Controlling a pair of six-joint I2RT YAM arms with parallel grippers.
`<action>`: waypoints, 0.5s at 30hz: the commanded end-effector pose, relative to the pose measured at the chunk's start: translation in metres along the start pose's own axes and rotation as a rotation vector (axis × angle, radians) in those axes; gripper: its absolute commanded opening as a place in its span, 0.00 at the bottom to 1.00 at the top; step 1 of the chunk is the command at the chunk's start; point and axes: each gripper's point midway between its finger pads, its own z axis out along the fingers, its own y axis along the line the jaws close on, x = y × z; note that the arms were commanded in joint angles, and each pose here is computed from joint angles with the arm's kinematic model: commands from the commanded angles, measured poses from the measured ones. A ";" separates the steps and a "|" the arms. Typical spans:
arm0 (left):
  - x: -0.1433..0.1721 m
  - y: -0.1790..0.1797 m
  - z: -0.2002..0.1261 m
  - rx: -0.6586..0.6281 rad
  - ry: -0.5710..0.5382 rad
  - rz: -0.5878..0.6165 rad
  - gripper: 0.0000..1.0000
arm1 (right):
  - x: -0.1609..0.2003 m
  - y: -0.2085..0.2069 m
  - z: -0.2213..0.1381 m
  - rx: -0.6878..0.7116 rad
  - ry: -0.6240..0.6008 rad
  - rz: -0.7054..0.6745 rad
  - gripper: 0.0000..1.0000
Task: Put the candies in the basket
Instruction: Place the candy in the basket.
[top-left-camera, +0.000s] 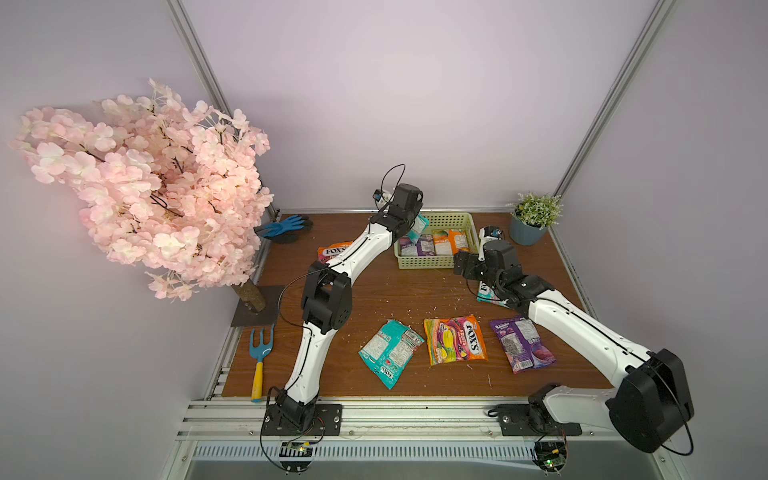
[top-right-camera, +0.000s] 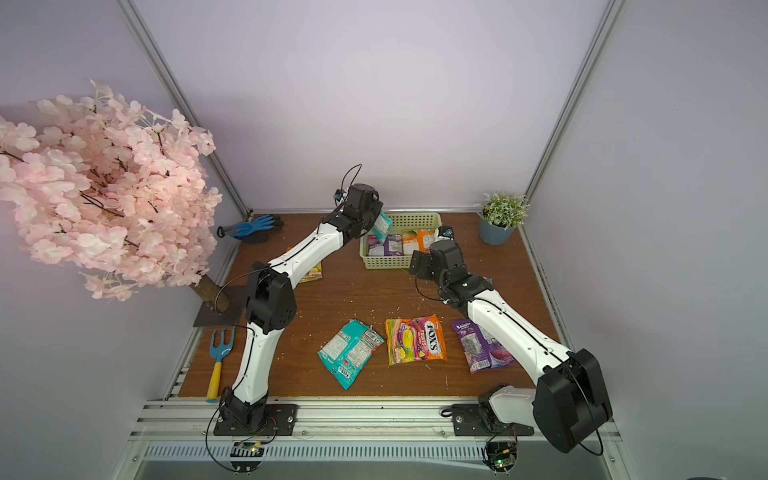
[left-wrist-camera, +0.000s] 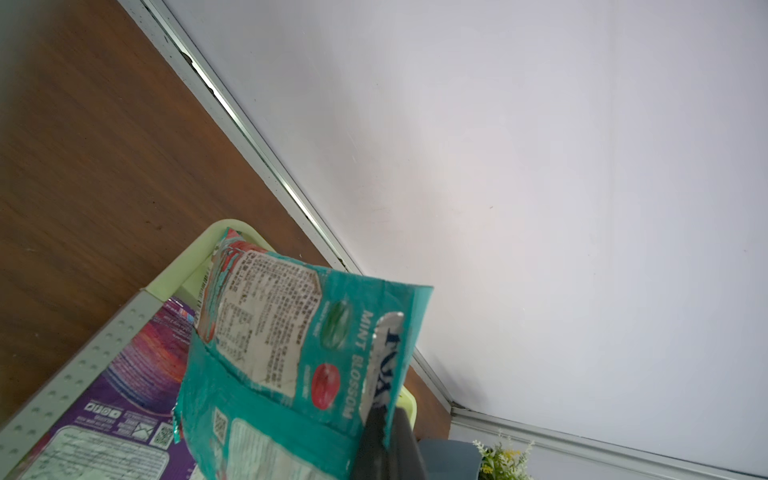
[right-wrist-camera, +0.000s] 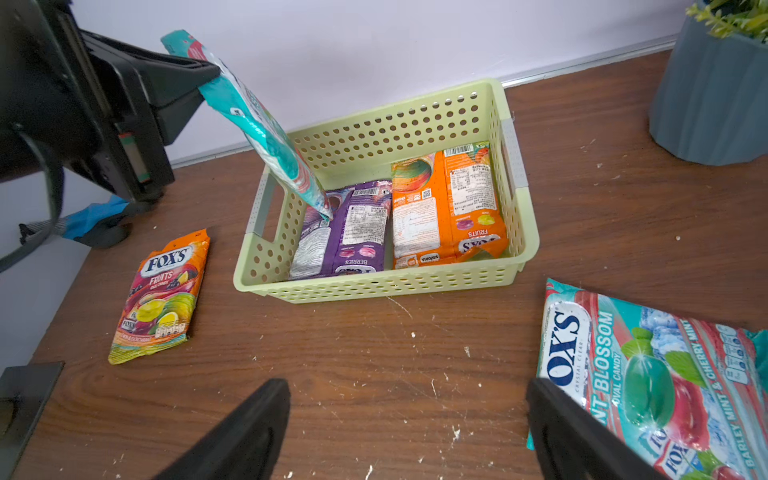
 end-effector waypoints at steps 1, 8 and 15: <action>-0.005 -0.002 0.009 0.031 -0.045 -0.073 0.00 | -0.009 -0.002 -0.007 0.003 -0.031 -0.001 0.96; 0.005 -0.036 0.004 0.141 -0.034 -0.108 0.00 | -0.005 -0.003 -0.006 0.003 -0.023 -0.005 0.96; 0.001 -0.042 -0.013 0.167 -0.097 -0.125 0.00 | -0.004 -0.004 -0.006 -0.005 -0.024 0.001 0.95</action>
